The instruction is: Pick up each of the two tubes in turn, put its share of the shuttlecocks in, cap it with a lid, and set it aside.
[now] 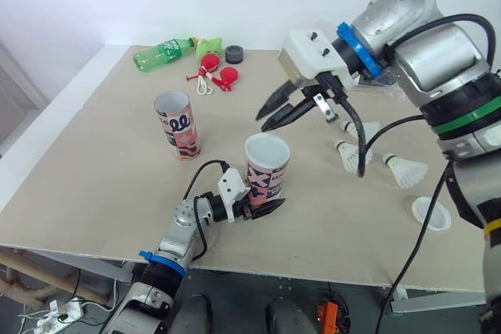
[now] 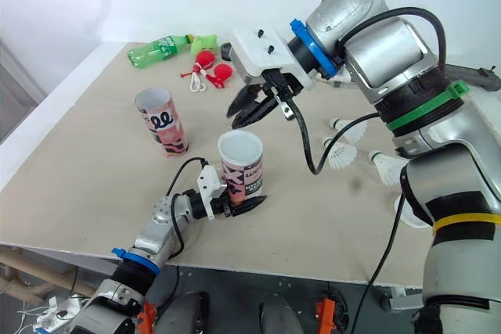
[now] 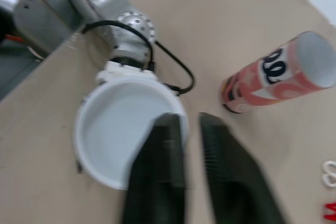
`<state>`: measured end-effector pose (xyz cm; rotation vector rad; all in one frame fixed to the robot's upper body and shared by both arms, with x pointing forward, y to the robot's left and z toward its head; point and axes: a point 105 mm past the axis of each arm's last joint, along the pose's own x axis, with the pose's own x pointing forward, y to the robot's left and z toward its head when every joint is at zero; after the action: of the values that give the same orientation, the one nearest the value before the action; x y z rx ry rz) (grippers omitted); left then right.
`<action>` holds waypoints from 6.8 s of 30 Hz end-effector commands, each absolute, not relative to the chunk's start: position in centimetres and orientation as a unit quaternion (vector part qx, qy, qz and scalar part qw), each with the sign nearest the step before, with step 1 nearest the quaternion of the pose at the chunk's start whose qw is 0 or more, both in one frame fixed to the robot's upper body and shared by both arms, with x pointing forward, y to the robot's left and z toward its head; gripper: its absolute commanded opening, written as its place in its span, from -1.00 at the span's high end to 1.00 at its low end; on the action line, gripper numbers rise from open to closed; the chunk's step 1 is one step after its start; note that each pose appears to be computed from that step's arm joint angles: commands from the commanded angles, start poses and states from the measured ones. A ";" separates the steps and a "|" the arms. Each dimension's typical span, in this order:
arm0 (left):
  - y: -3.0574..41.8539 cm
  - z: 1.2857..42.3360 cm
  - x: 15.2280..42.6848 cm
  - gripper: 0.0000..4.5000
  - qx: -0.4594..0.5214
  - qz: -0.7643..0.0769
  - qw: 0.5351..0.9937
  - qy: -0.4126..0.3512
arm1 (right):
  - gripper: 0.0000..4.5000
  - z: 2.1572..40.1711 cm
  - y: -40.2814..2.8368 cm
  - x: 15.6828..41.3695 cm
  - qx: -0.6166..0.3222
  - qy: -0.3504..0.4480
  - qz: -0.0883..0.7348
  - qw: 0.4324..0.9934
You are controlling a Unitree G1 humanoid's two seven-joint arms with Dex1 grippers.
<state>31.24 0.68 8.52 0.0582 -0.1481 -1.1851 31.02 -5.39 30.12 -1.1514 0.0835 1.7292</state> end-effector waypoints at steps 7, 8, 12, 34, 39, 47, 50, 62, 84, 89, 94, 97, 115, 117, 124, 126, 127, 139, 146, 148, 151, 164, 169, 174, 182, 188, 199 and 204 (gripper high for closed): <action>0.9 5.8 30.9 -0.38 0.013 -0.556 0.831 -0.013 | 0.98 28.0 -4.8 29.9 -0.469 0.058 0.745 0.472; 0.9 5.8 30.9 -0.38 0.013 -0.555 0.831 -0.013 | 0.98 28.0 -4.7 29.9 -0.467 0.057 0.746 0.472; 0.9 5.8 30.9 -0.38 0.012 -0.555 0.832 -0.013 | 0.98 28.1 -4.2 29.9 -0.464 0.051 0.749 0.470; 0.8 5.7 30.7 -0.38 0.014 -0.556 0.831 -0.013 | 0.98 25.4 -5.5 30.9 -0.476 0.100 0.736 0.471; 0.8 5.7 30.6 -0.38 0.013 -0.556 0.831 -0.012 | 0.98 25.0 -5.5 30.7 -0.477 0.104 0.738 0.466; 0.8 5.7 30.6 -0.38 0.011 -0.556 0.831 -0.011 | 0.98 23.7 -5.8 30.8 -0.485 0.124 0.736 0.456; 0.7 5.7 30.6 -0.38 0.010 -0.556 0.831 -0.011 | 0.98 23.1 -6.0 30.8 -0.491 0.133 0.734 0.450; 0.5 5.7 30.6 -0.38 0.008 -0.557 0.831 -0.011 | 0.98 22.5 -5.8 31.2 -0.505 0.136 0.727 0.446; 0.8 5.9 30.6 -0.38 0.013 -0.562 0.827 -0.013 | 0.85 31.9 -8.0 29.1 -0.306 0.001 0.734 0.606; 1.6 5.8 30.4 -0.38 0.023 -0.579 0.815 0.003 | 0.09 28.7 -13.0 28.8 -0.201 0.030 0.664 0.719; 2.6 5.9 30.5 -0.98 0.038 -0.590 0.806 0.016 | -0.87 25.5 -14.6 27.2 -0.114 0.028 0.612 0.782; 3.3 6.0 30.6 -1.00 0.047 -0.594 0.803 0.022 | -0.97 24.7 -14.9 26.4 -0.097 0.031 0.590 0.801; 9.8 6.9 29.1 -1.00 0.081 -0.583 0.806 0.056 | -0.97 12.7 -9.9 27.2 -0.091 0.052 0.544 0.833; 10.6 7.5 28.6 -1.00 0.082 -0.579 0.810 0.053 | -0.97 12.3 -9.5 27.9 -0.105 0.045 0.546 0.830; 12.2 11.0 26.6 -1.00 0.061 -0.576 0.814 0.035 | -0.97 11.5 -7.8 29.6 -0.097 0.024 0.554 0.826; 12.8 11.9 26.4 -1.00 0.061 -0.571 0.818 0.030 | -0.97 11.4 -7.5 29.8 -0.092 0.020 0.559 0.824; 13.0 12.4 26.4 -1.00 0.062 -0.567 0.821 0.027 | -0.97 11.4 -7.4 29.9 -0.092 0.019 0.563 0.821; 13.7 16.4 27.2 -1.00 0.040 -0.550 0.834 -0.018 | -0.97 11.4 -4.4 31.1 -0.095 -0.006 0.594 0.799; 13.3 17.9 27.2 -1.00 0.028 -0.551 0.833 -0.041 | -0.97 11.2 -3.6 31.8 -0.089 -0.011 0.598 0.797; 13.3 17.9 27.2 -1.00 0.029 -0.550 0.834 -0.041 | -0.75 11.3 -3.5 31.9 -0.083 -0.014 0.596 0.799; 13.2 18.1 27.3 -1.00 0.030 -0.548 0.834 -0.048 | -0.43 11.4 -3.3 32.0 -0.080 -0.017 0.597 0.798; 10.9 19.6 29.5 -1.00 0.022 -0.555 0.827 -0.085 | -0.30 19.9 -11.3 33.0 0.006 -0.124 0.411 0.903; 6.5 20.8 30.9 -1.00 0.012 -0.600 0.793 -0.102 | -0.30 22.8 -20.2 31.9 0.002 -0.158 0.215 0.964; 0.7 21.9 31.6 -1.00 0.005 -0.654 0.747 -0.120 | -0.30 23.4 -30.2 28.5 -0.039 -0.159 -0.008 0.987; -6.0 21.1 31.2 -1.00 0.038 -0.688 0.711 -0.138 | -0.30 18.9 -41.8 24.5 -0.021 -0.085 -0.253 0.964; -7.5 21.0 30.0 -1.00 0.011 -0.699 0.700 -0.145 | -0.30 14.9 -45.7 24.6 0.012 -0.042 -0.311 0.949; -7.1 20.5 29.2 -1.00 0.001 -0.693 0.706 -0.143 | -0.30 11.2 -46.2 26.1 0.039 -0.015 -0.320 0.947; -6.9 20.4 29.1 -1.00 0.002 -0.693 0.707 -0.140 | -0.71 11.1 -46.1 26.3 0.041 -0.017 -0.317 0.947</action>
<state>29.79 -6.82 19.07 -0.0096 -0.2502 -1.5252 26.36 -45.64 10.30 0.0966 -0.0167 -0.6419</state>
